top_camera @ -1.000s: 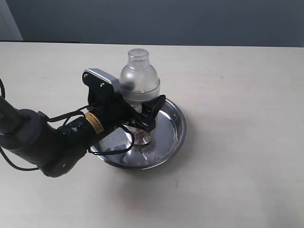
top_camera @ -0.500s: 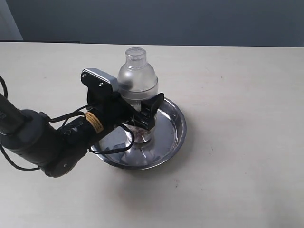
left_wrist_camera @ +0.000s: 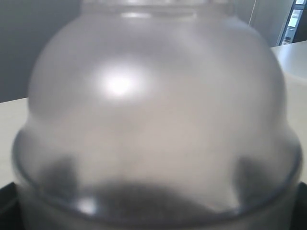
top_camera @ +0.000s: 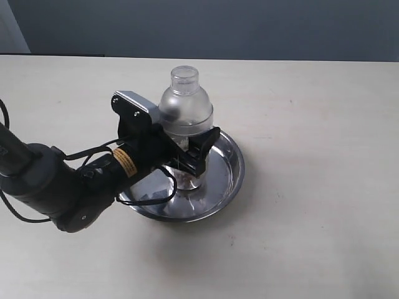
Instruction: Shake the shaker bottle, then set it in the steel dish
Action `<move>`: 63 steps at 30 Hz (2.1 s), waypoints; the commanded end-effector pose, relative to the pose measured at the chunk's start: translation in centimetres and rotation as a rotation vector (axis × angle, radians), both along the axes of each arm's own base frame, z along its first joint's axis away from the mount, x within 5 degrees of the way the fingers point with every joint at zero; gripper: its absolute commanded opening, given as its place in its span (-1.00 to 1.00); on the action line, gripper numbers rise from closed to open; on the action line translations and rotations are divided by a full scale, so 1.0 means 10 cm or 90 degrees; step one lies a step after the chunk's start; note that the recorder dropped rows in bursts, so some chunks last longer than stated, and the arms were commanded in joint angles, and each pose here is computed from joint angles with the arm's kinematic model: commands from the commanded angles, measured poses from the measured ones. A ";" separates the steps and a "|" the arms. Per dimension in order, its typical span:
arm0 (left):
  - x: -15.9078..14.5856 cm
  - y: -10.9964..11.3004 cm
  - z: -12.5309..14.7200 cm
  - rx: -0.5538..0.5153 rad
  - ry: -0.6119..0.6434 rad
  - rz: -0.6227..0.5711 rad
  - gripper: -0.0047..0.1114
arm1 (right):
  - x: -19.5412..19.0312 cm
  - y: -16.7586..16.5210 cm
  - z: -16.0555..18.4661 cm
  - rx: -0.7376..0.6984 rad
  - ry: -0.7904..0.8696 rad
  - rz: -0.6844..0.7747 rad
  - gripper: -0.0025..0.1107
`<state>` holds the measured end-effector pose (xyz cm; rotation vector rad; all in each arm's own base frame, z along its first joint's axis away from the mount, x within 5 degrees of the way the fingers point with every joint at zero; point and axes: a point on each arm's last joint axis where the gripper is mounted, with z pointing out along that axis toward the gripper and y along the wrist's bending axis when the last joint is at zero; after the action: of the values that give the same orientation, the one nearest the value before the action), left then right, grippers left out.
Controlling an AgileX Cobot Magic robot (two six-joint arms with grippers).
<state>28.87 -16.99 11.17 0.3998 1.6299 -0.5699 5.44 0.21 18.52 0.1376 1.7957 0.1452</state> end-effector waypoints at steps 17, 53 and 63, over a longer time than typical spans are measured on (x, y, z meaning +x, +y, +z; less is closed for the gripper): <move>0.00 0.02 0.25 0.020 -0.053 0.000 0.89 | 0.00 0.00 0.00 -0.004 -0.007 -0.003 -0.97; -1.63 1.12 2.31 0.295 -0.063 0.098 -0.91 | 0.00 0.00 0.00 -0.004 -0.007 -0.003 -0.97; -1.97 1.35 2.36 0.270 -0.059 0.131 -0.91 | 0.00 0.00 0.00 -0.004 -0.007 -0.003 -0.97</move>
<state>10.13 -4.13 34.89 0.5839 1.6637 -0.0353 5.44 0.21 18.52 0.1360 1.7958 0.1439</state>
